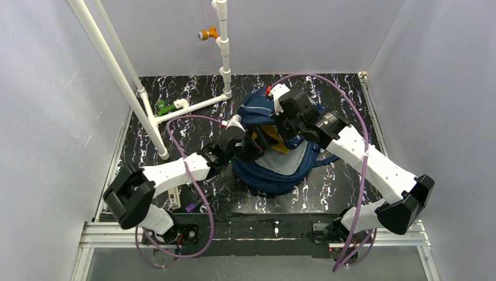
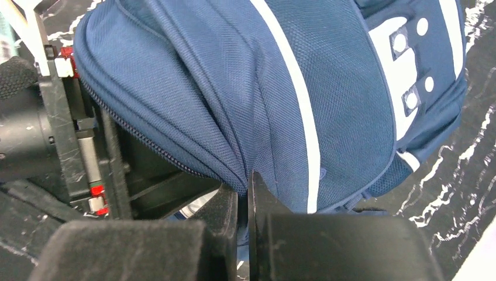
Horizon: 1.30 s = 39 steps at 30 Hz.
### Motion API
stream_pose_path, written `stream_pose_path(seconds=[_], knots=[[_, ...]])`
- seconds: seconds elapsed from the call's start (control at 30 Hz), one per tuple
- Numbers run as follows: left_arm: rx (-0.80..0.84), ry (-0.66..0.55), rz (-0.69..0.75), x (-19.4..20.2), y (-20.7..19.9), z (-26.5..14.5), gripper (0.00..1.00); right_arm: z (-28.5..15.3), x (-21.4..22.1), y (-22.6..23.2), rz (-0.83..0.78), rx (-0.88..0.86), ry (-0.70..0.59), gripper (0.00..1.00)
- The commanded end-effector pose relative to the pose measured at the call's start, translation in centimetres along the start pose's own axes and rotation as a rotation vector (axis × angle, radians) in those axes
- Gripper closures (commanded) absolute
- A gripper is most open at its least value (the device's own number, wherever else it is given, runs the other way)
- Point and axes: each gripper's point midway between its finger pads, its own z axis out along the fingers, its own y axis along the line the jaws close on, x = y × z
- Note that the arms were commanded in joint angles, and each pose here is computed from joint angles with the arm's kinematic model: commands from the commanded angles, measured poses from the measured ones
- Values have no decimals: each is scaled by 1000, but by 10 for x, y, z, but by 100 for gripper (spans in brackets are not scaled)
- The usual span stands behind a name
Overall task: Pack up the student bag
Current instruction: Place the book in the student bag.
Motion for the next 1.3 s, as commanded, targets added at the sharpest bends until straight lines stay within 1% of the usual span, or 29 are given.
stream_pose_path(seconds=[0.0, 0.07, 0.1, 0.17, 0.2, 0.3, 0.43, 0.5, 0.7, 0.8, 0.87, 0.97, 1.07, 1.13, 1.2, 1.27], knots=[[105, 13, 149, -7, -25, -60, 6, -13, -39, -16, 63, 45, -178, 99], [98, 24, 244, -6, -18, -81, 6, -8, -30, -15, 50, 35, -158, 99], [104, 11, 294, -10, -19, -97, 5, -6, -25, -13, 45, 28, -147, 99], [11, -3, 394, -19, -2, -118, 3, -1, -13, -7, 37, -1, -119, 99], [-25, -9, 429, -24, 3, -128, 2, 0, -6, -4, 35, -17, -104, 99], [-74, 45, 492, -29, 15, -151, 2, 6, 13, 1, 54, -42, -88, 99], [-169, 100, 465, -38, 35, -164, 2, 13, 32, 12, 88, -94, -68, 99], [-154, 112, 455, -40, 34, -164, 2, 16, 40, 15, 103, -107, -62, 99], [-137, 72, 437, -60, 33, -163, 2, 16, 56, 19, 151, -118, -31, 99], [-151, 78, 392, -74, 34, -156, 2, 13, 65, 23, 193, -137, -33, 99], [-154, 92, 349, -81, 35, -149, 6, 11, 68, 28, 215, -167, -43, 98], [-118, 103, 287, -86, 35, -141, 13, 10, 72, 32, 230, -187, -55, 97], [-82, 100, 273, -88, 36, -135, 22, 9, 75, 31, 223, -186, -44, 97], [-56, 136, 272, -86, 38, -128, 35, 7, 75, 31, 215, -186, -44, 96], [-32, 189, 271, -81, 43, -121, 43, 4, 74, 28, 208, -177, -52, 96], [-4, 210, 304, -80, 44, -115, 51, 2, 75, 25, 203, -168, -60, 95]])
